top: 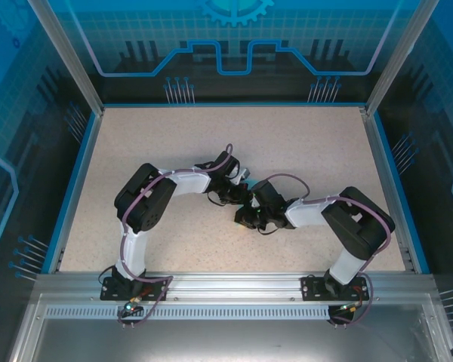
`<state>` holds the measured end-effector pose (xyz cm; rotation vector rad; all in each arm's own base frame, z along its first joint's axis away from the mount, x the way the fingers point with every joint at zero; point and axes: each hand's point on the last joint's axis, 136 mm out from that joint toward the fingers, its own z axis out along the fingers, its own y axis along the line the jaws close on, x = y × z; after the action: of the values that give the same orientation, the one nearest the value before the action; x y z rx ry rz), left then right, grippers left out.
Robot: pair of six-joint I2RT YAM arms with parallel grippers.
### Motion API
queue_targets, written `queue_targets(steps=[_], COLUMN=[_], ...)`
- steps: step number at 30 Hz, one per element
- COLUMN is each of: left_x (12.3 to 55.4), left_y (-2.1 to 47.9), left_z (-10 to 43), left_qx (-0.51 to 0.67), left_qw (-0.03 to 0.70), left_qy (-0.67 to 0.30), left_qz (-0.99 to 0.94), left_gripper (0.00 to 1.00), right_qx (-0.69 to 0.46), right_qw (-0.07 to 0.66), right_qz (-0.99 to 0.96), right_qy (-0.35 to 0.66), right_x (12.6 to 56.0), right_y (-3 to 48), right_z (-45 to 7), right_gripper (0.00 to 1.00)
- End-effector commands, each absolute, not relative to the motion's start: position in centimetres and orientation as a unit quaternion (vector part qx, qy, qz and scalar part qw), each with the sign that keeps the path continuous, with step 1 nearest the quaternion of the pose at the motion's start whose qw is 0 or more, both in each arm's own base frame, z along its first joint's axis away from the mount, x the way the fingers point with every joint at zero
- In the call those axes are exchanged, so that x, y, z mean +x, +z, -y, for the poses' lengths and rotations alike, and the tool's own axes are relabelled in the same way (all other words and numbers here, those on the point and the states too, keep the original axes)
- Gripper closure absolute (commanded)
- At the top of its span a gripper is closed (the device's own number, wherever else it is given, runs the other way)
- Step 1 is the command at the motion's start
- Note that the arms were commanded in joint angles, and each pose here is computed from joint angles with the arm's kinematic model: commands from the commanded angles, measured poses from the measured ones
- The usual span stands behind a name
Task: Fold a paper plane with a square sheet of paper (pick it up from the middle)
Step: Third fold the triangle at the center of the table.
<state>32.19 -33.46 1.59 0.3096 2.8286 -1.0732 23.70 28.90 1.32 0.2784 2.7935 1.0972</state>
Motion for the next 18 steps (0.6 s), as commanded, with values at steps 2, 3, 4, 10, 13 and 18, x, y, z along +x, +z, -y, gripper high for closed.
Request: queue_targets(steps=[2,3,4,10,13,18], left_x=[31.1,31.1,31.1,30.9,30.8,30.7], left_y=[-0.8,-0.8,-1.0,-1.4,-1.3,-1.4], left_z=[32.8,32.8,32.8,32.9,32.9,32.7], left_qx=[0.106,0.105,0.104,0.096,0.095,0.098], left_qw=[0.02,0.02,0.018,0.006,0.005,0.006], left_qy=[-0.33,-0.329,-0.328,-0.333,-0.335,-0.33], left_qz=[-0.938,-0.938,-0.939,-0.938,-0.938,-0.939], left_gripper=[0.99,0.99,0.99,1.0,1.0,1.0], right_qx=[0.078,0.076,0.074,0.076,0.083,0.077], right_qw=[0.063,0.069,0.075,0.063,0.042,0.034], right_qz=[-0.925,-0.921,-0.917,-0.926,-0.932,-0.936], right_qy=[0.367,0.377,0.385,0.364,0.351,0.343], right_x=[22.7,22.8,23.0,22.7,21.9,21.6], right_y=[2.8,3.4,3.9,2.0,0.0,-0.9], right_z=[-29.1,-29.4,-29.7,-30.1,-29.7,-29.5], right_gripper=[0.88,0.88,0.89,0.94,0.95,0.93])
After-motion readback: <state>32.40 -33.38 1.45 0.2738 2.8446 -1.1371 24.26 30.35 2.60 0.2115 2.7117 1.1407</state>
